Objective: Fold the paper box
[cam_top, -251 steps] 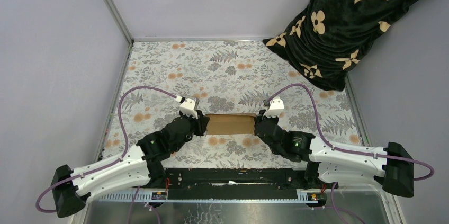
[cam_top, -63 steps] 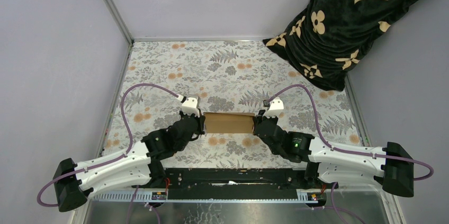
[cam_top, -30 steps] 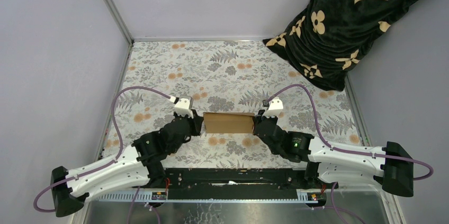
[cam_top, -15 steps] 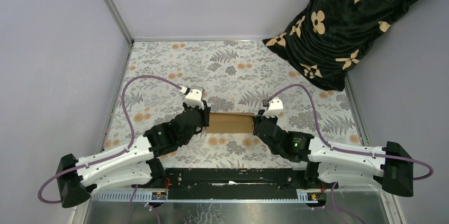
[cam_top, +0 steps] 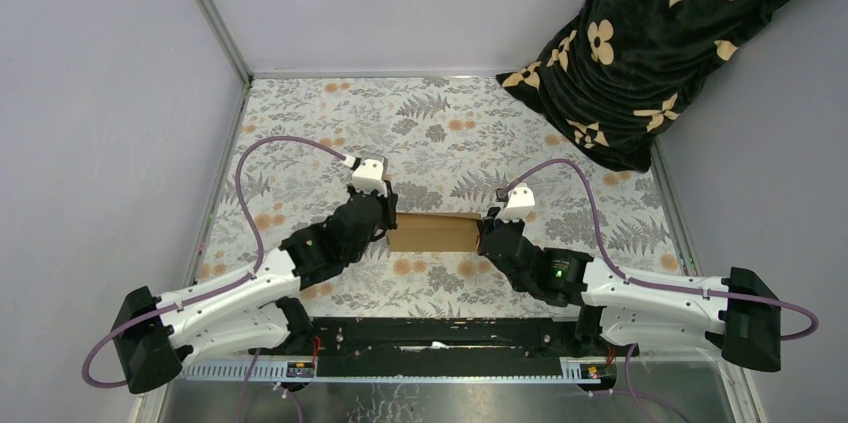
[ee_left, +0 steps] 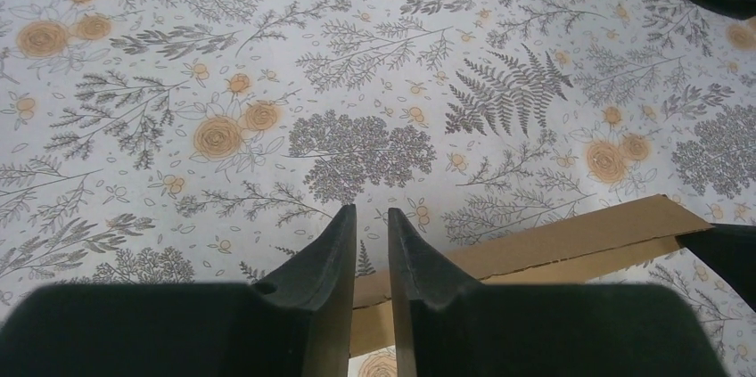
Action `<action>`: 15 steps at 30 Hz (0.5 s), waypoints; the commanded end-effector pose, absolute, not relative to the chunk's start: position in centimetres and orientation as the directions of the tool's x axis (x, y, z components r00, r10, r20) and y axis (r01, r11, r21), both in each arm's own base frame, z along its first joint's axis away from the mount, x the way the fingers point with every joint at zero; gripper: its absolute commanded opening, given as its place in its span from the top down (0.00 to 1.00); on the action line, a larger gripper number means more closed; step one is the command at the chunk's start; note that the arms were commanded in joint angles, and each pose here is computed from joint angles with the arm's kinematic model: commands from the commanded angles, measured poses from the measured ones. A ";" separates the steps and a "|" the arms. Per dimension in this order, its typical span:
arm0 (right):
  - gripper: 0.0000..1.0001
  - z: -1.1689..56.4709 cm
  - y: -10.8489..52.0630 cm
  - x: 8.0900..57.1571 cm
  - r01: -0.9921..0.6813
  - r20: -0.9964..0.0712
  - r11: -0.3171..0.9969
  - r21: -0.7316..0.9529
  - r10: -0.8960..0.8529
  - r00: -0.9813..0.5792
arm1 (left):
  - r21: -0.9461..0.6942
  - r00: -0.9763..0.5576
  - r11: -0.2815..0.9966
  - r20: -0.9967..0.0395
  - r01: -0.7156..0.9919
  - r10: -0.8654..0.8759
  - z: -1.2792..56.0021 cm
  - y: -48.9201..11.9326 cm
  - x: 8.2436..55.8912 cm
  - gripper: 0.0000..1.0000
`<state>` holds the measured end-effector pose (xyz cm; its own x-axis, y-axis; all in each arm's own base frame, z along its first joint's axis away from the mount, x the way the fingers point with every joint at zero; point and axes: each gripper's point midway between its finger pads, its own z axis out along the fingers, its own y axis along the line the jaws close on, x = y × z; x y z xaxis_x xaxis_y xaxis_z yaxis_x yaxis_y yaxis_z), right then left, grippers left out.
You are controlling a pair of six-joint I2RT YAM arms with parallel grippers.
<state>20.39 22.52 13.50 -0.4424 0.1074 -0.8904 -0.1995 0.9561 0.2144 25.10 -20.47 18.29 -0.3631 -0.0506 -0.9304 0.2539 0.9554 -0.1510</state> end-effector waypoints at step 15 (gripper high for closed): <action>1.00 7.5 20.6 17.7 -0.255 -0.811 0.965 0.062 -0.100 -0.576 | -0.258 -0.452 0.922 -0.886 0.290 -0.106 14.1 -20.5 22.6 0.78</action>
<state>20.44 22.66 13.48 -0.4415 0.1111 -0.8904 -0.2002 0.9551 0.2184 23.39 -21.10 16.27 -0.4098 -0.1278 -0.9032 0.3002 0.9161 -0.2658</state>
